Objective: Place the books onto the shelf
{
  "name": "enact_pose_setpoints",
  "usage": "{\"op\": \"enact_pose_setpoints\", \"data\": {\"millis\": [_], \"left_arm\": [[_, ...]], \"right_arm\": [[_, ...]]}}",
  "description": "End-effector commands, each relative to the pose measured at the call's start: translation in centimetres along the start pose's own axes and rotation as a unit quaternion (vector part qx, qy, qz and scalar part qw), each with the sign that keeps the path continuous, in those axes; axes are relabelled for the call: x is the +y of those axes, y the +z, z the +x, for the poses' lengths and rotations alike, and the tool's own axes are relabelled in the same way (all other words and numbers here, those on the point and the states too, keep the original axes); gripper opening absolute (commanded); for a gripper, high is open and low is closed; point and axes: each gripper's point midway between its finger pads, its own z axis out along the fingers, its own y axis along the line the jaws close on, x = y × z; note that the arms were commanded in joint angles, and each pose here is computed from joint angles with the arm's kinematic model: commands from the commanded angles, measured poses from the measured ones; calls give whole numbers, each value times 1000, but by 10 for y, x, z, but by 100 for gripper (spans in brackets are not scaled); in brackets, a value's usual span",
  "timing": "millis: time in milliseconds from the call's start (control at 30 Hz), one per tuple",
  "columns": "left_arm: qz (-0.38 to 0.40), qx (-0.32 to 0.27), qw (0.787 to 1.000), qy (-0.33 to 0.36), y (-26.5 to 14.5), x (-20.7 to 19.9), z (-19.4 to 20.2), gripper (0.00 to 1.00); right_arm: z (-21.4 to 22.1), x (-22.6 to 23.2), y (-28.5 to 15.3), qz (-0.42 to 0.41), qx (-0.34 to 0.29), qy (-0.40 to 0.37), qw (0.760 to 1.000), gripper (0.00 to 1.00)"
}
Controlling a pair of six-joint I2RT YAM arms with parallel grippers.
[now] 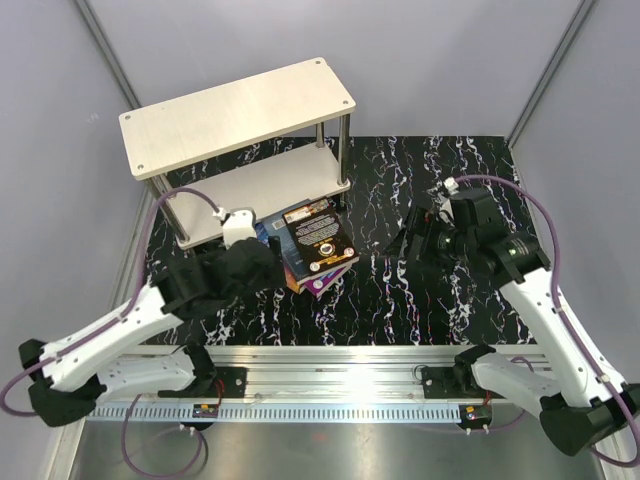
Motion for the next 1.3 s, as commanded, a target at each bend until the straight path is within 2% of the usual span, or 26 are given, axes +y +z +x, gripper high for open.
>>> {"op": "enact_pose_setpoints", "data": {"millis": [0, 167, 233, 400, 733, 900, 1100, 1267], "left_arm": [[112, -12, 994, 2, 3, -47, -19, 99], [127, 25, 991, 41, 18, -69, -8, 99], [144, 17, 989, 32, 23, -79, -15, 99], [163, 37, 986, -3, 48, -84, -17, 99], [148, 71, 986, -9, 106, -78, -10, 99], [179, 87, 980, -2, 123, -92, -7, 99], [187, 107, 976, 6, 137, -104, -6, 99], [218, 119, 969, -2, 143, -121, -5, 99]], "right_arm": [[-28, 13, 9, 2, -22, -13, 1000, 100], [-25, 21, 44, 4, 81, -26, 996, 100], [-31, 22, 62, 1, 92, -36, 995, 100], [-57, 29, 101, -14, 98, -30, 995, 100], [-71, 10, 175, -43, 125, 58, 989, 100], [-80, 11, 201, -67, 123, 75, 987, 100], [-67, 4, 234, -90, 148, 124, 977, 100], [-51, -4, 241, -94, 166, 152, 970, 100]]}}
